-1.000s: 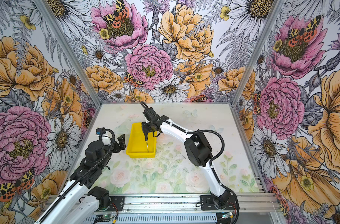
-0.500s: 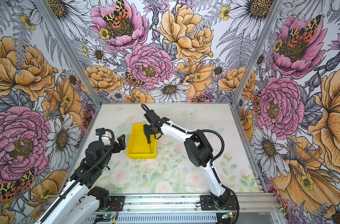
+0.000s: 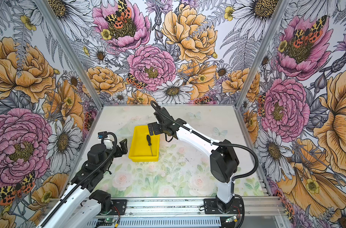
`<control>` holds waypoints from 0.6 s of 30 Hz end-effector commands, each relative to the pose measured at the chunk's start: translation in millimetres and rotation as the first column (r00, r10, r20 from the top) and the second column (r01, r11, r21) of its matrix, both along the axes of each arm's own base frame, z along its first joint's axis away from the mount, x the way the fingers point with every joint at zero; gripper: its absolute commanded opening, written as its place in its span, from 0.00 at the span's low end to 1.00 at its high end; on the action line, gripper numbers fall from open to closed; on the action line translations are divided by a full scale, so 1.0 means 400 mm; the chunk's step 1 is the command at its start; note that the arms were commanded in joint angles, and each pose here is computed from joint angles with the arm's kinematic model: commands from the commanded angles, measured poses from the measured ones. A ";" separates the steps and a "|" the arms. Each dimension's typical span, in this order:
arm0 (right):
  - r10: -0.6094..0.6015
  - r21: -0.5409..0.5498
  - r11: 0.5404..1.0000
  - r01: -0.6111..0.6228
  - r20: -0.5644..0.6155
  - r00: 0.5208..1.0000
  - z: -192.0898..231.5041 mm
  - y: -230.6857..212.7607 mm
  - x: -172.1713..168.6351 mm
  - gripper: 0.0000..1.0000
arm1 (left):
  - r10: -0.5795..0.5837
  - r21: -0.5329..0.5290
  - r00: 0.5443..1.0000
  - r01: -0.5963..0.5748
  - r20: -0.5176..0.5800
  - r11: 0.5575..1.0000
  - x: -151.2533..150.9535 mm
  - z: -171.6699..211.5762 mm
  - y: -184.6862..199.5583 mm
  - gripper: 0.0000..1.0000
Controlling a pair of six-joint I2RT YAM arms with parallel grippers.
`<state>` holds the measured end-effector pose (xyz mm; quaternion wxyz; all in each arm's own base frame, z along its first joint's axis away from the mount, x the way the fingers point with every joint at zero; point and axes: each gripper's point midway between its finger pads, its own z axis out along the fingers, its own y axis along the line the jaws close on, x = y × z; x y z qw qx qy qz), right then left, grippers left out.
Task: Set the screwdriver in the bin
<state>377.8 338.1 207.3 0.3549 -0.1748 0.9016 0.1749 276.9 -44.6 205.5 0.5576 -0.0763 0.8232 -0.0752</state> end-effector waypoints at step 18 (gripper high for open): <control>-0.613 -0.230 0.698 0.678 0.297 0.732 -0.055 -0.724 -0.101 1.00 | 0.269 -0.008 0.963 -0.269 -0.016 0.963 0.039 -0.036 0.177 0.99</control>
